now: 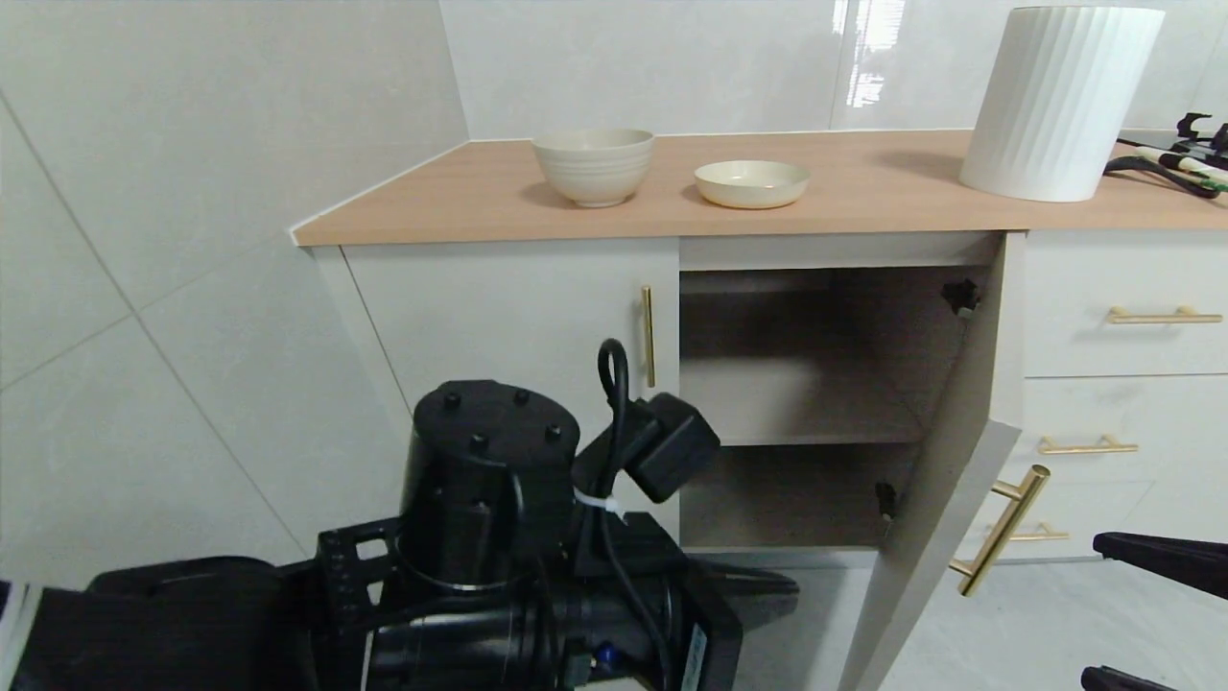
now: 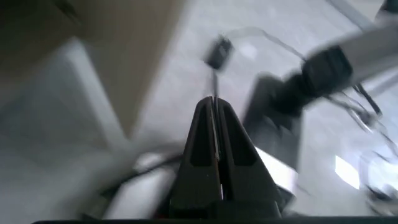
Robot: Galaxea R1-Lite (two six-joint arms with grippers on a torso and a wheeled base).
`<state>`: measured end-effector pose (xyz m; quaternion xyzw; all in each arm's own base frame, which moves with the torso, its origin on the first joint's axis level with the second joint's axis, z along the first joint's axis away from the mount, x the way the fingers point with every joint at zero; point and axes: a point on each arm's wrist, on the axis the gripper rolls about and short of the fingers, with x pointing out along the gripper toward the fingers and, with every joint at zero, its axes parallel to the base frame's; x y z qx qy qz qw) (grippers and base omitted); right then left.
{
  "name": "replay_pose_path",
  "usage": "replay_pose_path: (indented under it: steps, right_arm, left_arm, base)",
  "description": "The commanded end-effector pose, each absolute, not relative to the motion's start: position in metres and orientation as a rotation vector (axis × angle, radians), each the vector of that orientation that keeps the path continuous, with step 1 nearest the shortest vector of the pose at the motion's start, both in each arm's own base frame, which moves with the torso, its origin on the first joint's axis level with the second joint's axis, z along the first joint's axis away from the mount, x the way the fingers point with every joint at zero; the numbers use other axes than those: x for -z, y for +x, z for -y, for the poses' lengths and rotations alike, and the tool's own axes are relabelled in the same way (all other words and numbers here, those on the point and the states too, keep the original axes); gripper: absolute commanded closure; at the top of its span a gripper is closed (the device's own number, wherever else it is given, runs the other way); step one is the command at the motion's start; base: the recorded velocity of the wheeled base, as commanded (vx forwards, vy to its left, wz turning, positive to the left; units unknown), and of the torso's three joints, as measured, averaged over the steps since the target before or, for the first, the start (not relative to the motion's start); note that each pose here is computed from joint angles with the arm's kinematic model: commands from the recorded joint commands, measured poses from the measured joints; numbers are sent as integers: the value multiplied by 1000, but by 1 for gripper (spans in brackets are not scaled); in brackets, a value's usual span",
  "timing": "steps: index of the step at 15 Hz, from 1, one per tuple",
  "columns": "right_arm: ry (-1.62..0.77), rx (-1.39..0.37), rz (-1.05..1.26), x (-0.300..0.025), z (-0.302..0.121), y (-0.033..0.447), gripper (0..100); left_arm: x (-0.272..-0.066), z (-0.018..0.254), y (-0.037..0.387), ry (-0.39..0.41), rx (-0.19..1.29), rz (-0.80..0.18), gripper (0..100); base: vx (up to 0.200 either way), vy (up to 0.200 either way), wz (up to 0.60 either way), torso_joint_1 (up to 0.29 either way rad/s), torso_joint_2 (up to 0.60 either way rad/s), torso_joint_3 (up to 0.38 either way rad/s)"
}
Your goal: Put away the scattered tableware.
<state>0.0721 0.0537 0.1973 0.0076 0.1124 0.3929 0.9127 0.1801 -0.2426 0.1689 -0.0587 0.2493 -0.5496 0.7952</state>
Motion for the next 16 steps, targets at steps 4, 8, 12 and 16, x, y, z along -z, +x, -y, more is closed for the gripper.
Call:
replay_pose_path:
  steps: [4, 8, 12, 16]
  right_arm:
    - [14, -810, -233, -197, -54, 72, 0]
    - [16, -810, -232, -197, -54, 72, 0]
    - [17, -813, -213, -199, -52, 69, 0]
    - [24, -825, -183, -202, -49, 65, 0]
  left_arm:
    - [-98, 348, 271, -59, 1066, -453, 100]
    - [-107, 378, 257, -70, 1120, -421, 100]
    - [-131, 402, 224, -177, 1196, -465, 100]
    - [-153, 433, 192, -226, 1289, -524, 100]
  base:
    - [0, 0, 0, 0, 0, 0]
    - [0, 0, 0, 0, 0, 0]
    - [0, 0, 0, 0, 0, 0]
    - [0, 0, 0, 0, 0, 0]
